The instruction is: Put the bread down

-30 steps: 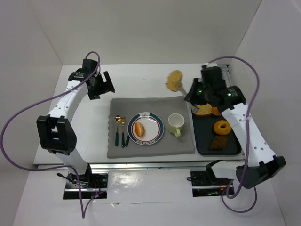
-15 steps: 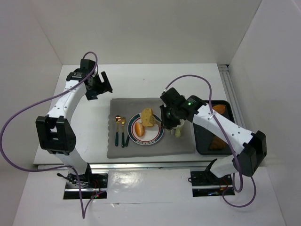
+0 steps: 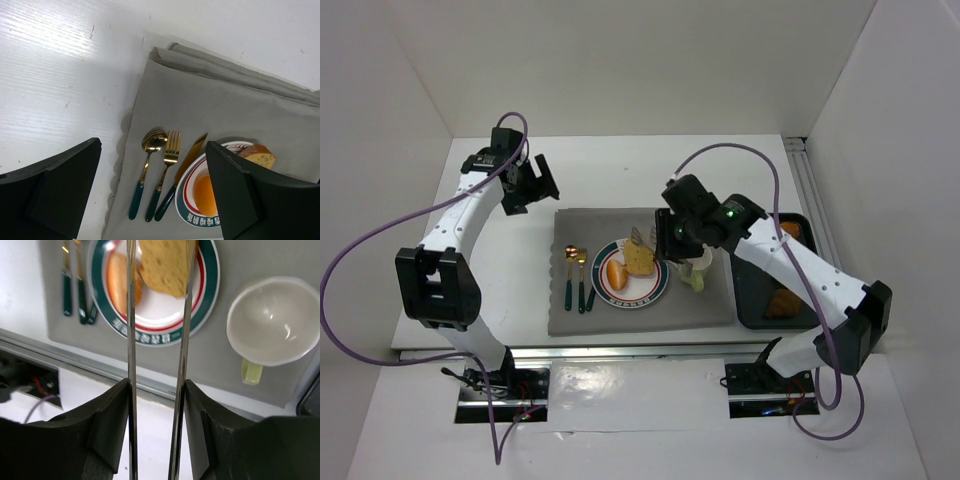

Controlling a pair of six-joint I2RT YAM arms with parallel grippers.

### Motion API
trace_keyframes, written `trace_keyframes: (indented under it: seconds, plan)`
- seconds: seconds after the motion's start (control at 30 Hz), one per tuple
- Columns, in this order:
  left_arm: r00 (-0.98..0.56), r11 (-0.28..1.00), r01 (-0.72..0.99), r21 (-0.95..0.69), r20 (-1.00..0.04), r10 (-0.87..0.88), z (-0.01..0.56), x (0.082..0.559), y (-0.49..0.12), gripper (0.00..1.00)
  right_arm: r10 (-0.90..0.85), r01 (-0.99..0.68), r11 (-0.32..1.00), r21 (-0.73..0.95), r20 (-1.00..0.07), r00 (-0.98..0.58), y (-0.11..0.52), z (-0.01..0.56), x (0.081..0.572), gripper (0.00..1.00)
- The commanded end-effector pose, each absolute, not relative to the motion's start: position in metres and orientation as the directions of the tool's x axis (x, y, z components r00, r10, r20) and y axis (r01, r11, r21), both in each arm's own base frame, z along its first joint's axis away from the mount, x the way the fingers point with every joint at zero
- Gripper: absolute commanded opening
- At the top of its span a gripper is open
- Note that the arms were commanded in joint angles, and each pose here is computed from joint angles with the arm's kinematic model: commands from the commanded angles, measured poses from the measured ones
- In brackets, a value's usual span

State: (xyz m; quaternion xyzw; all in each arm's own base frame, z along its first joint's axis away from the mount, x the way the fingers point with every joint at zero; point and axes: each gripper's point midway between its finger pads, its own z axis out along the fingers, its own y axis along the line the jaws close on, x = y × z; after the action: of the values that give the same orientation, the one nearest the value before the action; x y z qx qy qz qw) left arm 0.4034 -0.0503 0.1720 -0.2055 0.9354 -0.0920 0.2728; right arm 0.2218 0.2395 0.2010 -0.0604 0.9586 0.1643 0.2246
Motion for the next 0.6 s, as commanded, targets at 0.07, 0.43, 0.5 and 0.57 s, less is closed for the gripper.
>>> trace_keyframes:
  seconds: [0.07, 0.43, 0.5, 0.57]
  plan:
    - [-0.749, 0.901, -0.318, -0.296, -0.504, -0.43, 0.187, 0.401, -0.049, 1.0, -0.028, -0.204, 0.946, 0.253, -0.561, -0.827, 0.237, 0.246, 0.241, 0.53]
    - [-0.752, 0.895, -0.315, -0.315, -0.493, -0.438, 0.187, 0.403, -0.053, 1.0, 0.15, 0.079, 0.988, 0.129, -0.774, -0.615, 0.158, 0.281, 0.314, 0.53]
    - [-0.752, 0.895, -0.315, -0.315, -0.493, -0.438, 0.187, 0.403, -0.053, 1.0, 0.205, 0.17, 0.976, 0.133, -0.818, -0.538, 0.129, 0.288, 0.338, 0.53]
    - [-0.756, 0.894, -0.308, -0.324, -0.488, -0.437, 0.188, 0.402, -0.055, 1.0, 0.23, 0.232, 0.964, 0.133, -0.856, -0.463, 0.104, 0.294, 0.367, 0.53]
